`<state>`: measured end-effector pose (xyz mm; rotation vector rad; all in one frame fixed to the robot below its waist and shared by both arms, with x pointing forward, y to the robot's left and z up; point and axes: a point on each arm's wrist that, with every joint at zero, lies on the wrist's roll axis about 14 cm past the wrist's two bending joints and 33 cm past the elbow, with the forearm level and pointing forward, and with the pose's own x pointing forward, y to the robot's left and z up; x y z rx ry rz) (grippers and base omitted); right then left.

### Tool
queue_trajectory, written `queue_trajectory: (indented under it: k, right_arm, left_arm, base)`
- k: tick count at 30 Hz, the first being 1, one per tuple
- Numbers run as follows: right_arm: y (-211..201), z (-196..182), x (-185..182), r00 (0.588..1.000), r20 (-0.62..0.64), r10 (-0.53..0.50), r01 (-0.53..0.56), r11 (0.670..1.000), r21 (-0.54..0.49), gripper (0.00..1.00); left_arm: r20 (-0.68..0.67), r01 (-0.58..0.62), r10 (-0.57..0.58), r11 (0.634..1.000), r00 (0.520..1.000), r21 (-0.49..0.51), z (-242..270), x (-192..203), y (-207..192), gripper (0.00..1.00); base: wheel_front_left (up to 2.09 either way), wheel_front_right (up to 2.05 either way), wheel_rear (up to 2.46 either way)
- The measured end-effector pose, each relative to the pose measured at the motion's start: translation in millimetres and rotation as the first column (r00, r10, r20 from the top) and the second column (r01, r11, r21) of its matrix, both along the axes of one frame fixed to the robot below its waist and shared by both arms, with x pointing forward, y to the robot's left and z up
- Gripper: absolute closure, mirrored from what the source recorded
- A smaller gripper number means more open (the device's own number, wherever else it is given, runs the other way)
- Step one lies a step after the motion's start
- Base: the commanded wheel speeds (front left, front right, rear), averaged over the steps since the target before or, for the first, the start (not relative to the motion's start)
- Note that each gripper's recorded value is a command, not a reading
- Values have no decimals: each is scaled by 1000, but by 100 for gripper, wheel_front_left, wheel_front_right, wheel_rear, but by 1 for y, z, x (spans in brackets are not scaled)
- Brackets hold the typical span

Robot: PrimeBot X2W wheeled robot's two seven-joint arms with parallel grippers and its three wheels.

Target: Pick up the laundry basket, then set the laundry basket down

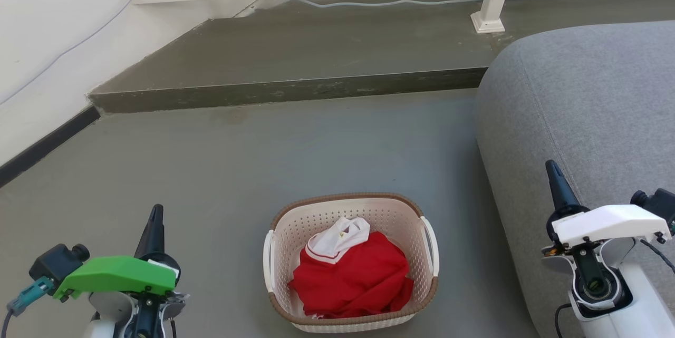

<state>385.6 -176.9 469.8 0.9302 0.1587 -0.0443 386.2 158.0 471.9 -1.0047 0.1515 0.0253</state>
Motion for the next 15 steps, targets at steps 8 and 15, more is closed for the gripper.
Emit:
queue_trajectory:
  k: [8,15]
  right_arm:
    - [-5,-1,-2,1000,-11,-26,27,993,111,100]
    - [-7,0,-3,999,-8,-44,45,977,208,100]
  left_arm:
    - [-2,-15,14,995,1000,-100,2,0,5,100]
    - [-2,-23,23,983,1000,-181,3,-1,8,100]
  base:
    - [0,0,0]
    - [0,0,0]
